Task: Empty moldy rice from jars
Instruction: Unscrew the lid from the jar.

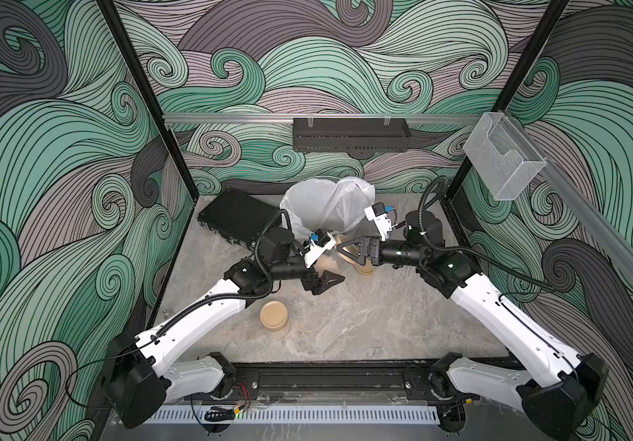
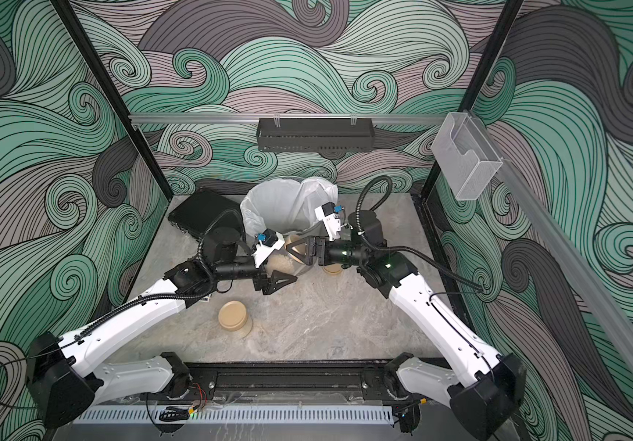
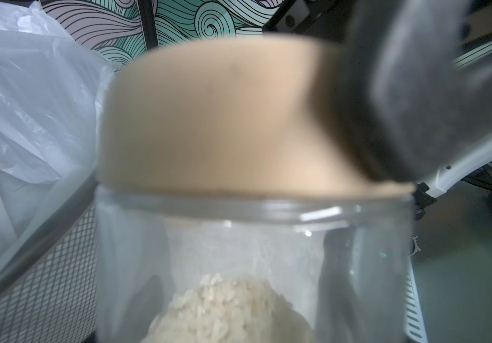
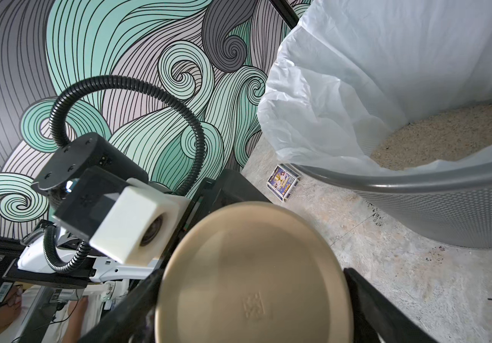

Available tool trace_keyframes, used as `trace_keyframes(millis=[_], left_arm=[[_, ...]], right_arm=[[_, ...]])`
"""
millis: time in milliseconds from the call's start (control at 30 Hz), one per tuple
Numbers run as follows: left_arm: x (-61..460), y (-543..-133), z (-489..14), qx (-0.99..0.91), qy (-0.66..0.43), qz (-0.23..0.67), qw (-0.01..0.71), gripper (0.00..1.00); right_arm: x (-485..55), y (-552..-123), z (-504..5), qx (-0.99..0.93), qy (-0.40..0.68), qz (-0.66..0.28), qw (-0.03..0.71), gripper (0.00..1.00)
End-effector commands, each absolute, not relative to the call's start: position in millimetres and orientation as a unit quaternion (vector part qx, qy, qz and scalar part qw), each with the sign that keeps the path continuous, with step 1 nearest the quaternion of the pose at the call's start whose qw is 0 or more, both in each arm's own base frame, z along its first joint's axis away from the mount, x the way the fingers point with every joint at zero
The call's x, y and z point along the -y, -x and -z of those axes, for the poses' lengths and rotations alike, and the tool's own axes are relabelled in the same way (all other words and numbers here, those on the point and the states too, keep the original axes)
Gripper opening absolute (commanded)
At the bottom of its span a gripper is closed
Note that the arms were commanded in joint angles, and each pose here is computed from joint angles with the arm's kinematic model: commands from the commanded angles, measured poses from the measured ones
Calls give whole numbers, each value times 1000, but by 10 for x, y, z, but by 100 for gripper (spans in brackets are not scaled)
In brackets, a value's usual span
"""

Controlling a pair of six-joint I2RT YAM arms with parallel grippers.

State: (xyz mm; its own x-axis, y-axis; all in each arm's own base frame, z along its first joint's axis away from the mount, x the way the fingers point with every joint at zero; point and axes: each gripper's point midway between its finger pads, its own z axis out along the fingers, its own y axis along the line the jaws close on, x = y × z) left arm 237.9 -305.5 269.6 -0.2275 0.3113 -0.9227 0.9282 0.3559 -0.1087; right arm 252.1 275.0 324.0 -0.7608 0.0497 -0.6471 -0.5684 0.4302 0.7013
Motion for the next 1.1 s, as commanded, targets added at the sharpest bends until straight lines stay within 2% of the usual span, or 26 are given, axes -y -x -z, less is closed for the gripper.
trace_keyframes(millis=[0, 200, 367, 667, 1067], left_arm=[[3147, -2418, -3174, -655, -438, 373, 489, 19], [3135, -2330, -3208, -664, -437, 391, 464, 17], [3169, -2127, -3389, -640, -460, 433, 437, 17], [3158, -1905, -3915, -578, -475, 546, 377, 17], [3083, -1711, -4295, -514, -504, 628, 296, 17]], right_arm=[[-2737, -2526, -3339, -780, 172, -510, 320, 81], [-2771, -2499, -3463, -764, 199, -516, 332, 73], [-2861, -2428, -3629, -731, 241, -542, 336, 70], [-2957, -2153, -4067, -651, 363, -569, 347, 70], [-3037, -2058, -4326, -594, 430, -594, 332, 70]])
